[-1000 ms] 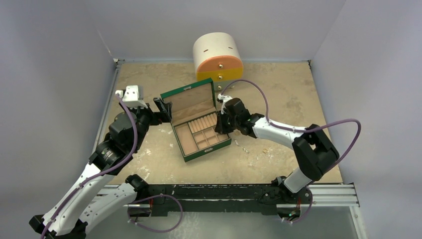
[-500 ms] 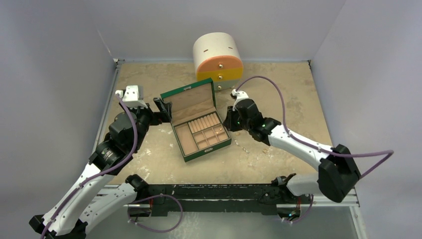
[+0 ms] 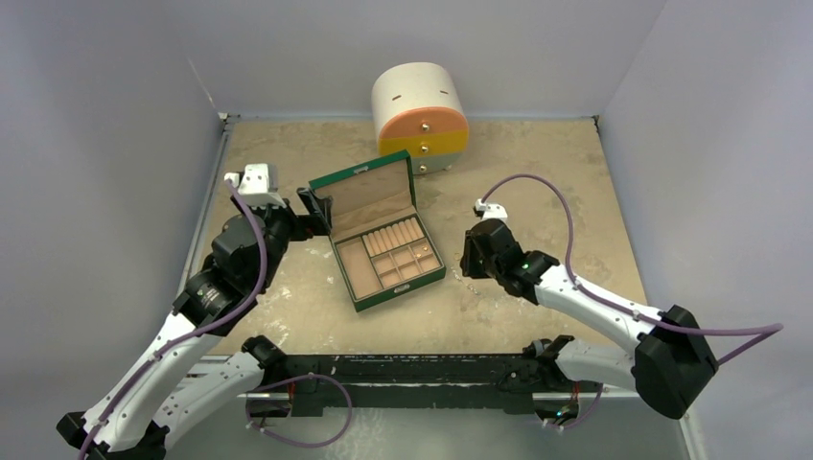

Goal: Organize the mixed jewelry

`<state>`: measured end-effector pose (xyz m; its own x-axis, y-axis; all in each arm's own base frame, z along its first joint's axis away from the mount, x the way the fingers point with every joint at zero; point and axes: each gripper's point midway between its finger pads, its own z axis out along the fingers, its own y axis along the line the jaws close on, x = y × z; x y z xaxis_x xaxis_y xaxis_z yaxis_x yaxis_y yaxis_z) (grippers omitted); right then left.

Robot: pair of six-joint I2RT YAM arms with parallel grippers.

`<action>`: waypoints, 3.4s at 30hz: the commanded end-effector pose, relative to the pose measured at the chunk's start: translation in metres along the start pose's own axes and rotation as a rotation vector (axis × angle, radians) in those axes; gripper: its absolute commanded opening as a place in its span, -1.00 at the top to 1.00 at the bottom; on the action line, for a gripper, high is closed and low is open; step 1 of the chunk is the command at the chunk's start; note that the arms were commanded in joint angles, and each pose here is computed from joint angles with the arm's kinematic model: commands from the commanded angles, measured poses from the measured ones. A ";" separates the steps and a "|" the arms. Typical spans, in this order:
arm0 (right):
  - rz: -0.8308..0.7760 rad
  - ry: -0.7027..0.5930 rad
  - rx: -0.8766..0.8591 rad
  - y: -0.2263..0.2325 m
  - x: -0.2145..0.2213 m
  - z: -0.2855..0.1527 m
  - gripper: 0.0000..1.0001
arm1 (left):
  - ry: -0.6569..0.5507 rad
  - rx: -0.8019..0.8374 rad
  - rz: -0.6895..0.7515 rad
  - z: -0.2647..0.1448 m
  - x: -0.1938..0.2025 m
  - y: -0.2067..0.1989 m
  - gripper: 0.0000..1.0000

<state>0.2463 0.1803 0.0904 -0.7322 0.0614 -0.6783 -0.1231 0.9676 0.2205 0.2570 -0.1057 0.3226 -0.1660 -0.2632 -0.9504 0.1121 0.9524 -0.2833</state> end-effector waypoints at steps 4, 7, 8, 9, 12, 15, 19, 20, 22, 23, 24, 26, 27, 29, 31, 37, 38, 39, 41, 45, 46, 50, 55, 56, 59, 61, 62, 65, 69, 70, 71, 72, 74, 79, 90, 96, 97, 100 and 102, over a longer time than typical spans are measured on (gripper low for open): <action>0.020 0.062 0.033 -0.011 0.025 0.001 0.36 | -0.034 0.018 -0.028 0.003 -0.010 -0.006 -0.92; 0.017 0.086 0.047 -0.015 0.032 0.002 0.33 | -0.032 0.017 -0.028 0.004 -0.009 -0.006 -0.92; 0.017 0.089 0.048 -0.016 0.033 0.002 0.32 | -0.031 0.018 -0.028 0.004 -0.009 -0.006 -0.92; 0.019 0.094 0.050 -0.017 0.036 0.002 0.31 | -0.032 0.019 -0.028 0.004 -0.009 -0.006 -0.92; 0.018 0.126 0.051 -0.019 0.046 0.004 0.29 | -0.030 0.018 -0.027 0.004 -0.009 -0.006 -0.92; 0.013 0.159 0.072 -0.022 0.053 0.007 0.28 | -0.031 0.019 -0.028 0.004 -0.009 -0.006 -0.92; 0.023 0.182 0.104 -0.027 0.060 0.009 0.26 | -0.028 0.019 -0.027 0.004 -0.008 -0.006 -0.92; 0.024 0.183 0.106 -0.028 0.061 0.009 0.25 | -0.029 0.020 -0.028 0.004 -0.009 -0.007 -0.92; 0.027 0.185 0.122 -0.031 0.063 0.009 0.24 | -0.028 0.017 -0.027 0.004 -0.008 -0.006 -0.92; 0.027 0.183 0.134 -0.034 0.063 0.009 0.23 | -0.028 0.019 -0.027 0.004 -0.008 -0.006 -0.92; 0.024 0.179 0.148 -0.037 0.063 0.009 0.22 | -0.027 0.019 -0.027 0.004 -0.008 -0.006 -0.92; 0.024 0.177 0.164 -0.040 0.065 0.009 0.20 | -0.027 0.020 -0.027 0.005 -0.008 -0.007 -0.92; 0.025 0.175 0.165 -0.041 0.064 0.009 0.19 | -0.025 0.019 -0.026 0.005 -0.007 -0.006 -0.92; 0.026 0.173 0.175 -0.042 0.064 0.009 0.18 | -0.025 0.019 -0.026 0.005 -0.007 -0.007 -0.92; 0.027 0.173 0.181 -0.043 0.065 0.010 0.17 | -0.025 0.019 -0.026 0.005 -0.007 -0.007 -0.92; 0.016 0.204 0.171 -0.042 0.072 0.013 0.17 | -0.026 0.020 -0.026 0.005 -0.008 -0.007 -0.92; 0.014 0.210 0.165 -0.041 0.073 0.014 0.17 | -0.025 0.018 -0.026 0.005 -0.007 -0.006 -0.92; 0.011 0.214 0.160 -0.040 0.074 0.014 0.17 | -0.026 0.019 -0.026 0.005 -0.008 -0.007 -0.92; 0.007 0.224 0.157 -0.040 0.076 0.015 0.17 | -0.025 0.019 -0.026 0.005 -0.007 -0.006 -0.92; 0.002 0.240 0.152 -0.039 0.079 0.017 0.23 | -0.026 0.019 -0.026 0.004 -0.008 -0.006 -0.92; 0.001 0.242 0.149 -0.038 0.080 0.017 0.26 | -0.027 0.019 -0.027 0.005 -0.008 -0.006 -0.92; 0.003 0.247 0.147 -0.038 0.081 0.016 0.34 | -0.028 0.021 -0.027 0.004 -0.008 -0.007 -0.92; 0.006 0.250 0.143 -0.038 0.083 0.015 0.50 | -0.027 0.020 -0.027 0.004 -0.008 -0.006 -0.92; 0.007 0.248 0.140 -0.036 0.082 0.015 0.55 | -0.030 0.021 -0.028 0.004 -0.009 -0.007 -0.92; 0.008 0.250 0.139 -0.036 0.083 0.015 0.68 | -0.028 0.020 -0.028 0.004 -0.009 -0.006 -0.92; 0.013 0.244 0.135 -0.035 0.081 0.013 0.79 | -0.030 0.022 -0.029 0.003 -0.009 -0.007 -0.92; 0.013 0.242 0.133 -0.035 0.080 0.012 0.88 | -0.031 0.022 -0.030 0.003 -0.010 -0.007 -0.92; 0.019 0.228 0.125 -0.033 0.076 0.009 1.00 | -0.032 0.023 -0.030 0.003 -0.010 -0.007 -0.92; 0.032 0.193 0.100 -0.027 0.064 0.001 1.00 | -0.030 0.022 -0.029 0.003 -0.009 -0.007 -0.92; 0.033 0.185 0.093 -0.025 0.061 -0.001 1.00 | -0.032 0.022 -0.031 0.003 -0.010 -0.007 -0.92; 0.036 0.176 0.084 -0.023 0.057 -0.003 1.00 | -0.032 0.023 -0.031 0.003 -0.010 -0.007 -0.92; 0.037 0.167 0.076 -0.021 0.053 -0.005 1.00 | -0.032 0.023 -0.031 0.003 -0.010 -0.007 -0.92; 0.038 0.145 0.047 -0.015 0.044 -0.010 1.00 | -0.032 0.023 -0.031 0.003 -0.010 -0.007 -0.92; 0.005 0.078 -0.014 0.002 0.020 -0.020 1.00 | -0.033 0.026 -0.033 0.003 -0.010 -0.007 -0.92; -0.083 -0.117 -0.229 0.077 -0.048 -0.043 1.00 | -0.031 0.025 -0.032 0.003 -0.009 -0.007 -0.92; -0.120 -0.121 -0.316 0.111 -0.058 -0.037 1.00 | -0.033 0.023 -0.032 0.003 -0.010 -0.006 -0.92; -0.124 -0.119 -0.327 0.116 -0.058 -0.035 1.00 | -0.033 0.022 -0.032 0.003 -0.010 -0.006 -0.92; -0.133 -0.115 -0.357 0.128 -0.057 -0.029 1.00 | -0.034 0.021 -0.030 0.003 -0.010 -0.006 -0.92; -0.141 -0.111 -0.362 0.134 -0.057 -0.023 1.00 | -0.032 0.022 -0.030 0.003 -0.010 -0.007 -0.92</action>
<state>0.2440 0.2726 0.1455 -0.6734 -0.0456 -0.7378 -0.3920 0.8683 0.3041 0.2594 -0.1106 0.3178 -0.1856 -0.2560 -0.9487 0.1209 0.9522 -0.2806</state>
